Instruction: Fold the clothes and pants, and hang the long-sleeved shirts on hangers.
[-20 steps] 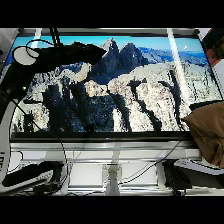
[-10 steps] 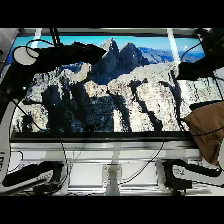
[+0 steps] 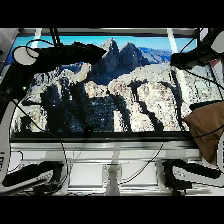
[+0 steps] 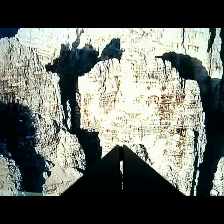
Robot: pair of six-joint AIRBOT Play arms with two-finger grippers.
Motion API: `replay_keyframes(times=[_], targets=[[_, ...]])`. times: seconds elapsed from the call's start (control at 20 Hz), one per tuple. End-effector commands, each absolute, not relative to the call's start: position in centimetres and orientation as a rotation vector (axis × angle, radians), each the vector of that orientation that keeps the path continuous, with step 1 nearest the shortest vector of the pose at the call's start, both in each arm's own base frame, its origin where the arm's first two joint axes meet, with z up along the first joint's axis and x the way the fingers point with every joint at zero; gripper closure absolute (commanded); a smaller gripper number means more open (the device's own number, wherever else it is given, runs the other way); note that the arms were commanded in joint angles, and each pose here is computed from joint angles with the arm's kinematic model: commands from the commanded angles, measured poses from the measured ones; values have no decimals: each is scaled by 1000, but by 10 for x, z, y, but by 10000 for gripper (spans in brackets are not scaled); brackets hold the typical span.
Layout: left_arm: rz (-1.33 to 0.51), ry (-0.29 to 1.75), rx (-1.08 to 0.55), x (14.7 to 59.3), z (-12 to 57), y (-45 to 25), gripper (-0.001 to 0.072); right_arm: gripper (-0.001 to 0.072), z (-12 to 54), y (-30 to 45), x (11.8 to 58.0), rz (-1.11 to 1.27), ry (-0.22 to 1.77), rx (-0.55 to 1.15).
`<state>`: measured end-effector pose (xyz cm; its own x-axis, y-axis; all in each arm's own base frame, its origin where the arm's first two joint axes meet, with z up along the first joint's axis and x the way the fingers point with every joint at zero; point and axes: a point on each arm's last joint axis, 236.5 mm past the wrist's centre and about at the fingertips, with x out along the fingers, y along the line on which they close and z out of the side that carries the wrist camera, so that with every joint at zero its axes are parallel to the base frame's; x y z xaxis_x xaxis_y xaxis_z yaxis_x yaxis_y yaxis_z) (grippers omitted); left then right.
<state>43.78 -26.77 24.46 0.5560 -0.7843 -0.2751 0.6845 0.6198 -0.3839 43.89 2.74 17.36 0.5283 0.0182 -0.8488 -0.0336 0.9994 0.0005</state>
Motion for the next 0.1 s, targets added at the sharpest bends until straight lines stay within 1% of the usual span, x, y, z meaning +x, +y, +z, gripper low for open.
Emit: replay_keyframes(times=[0.0, 0.05], targets=[[-877, 445, -244, 438, 245, -267, 16, 682, 178, 28, 445, 27, 982, -17], [-877, 445, -244, 438, 245, -267, 16, 682, 178, 28, 445, 27, 982, -17]])
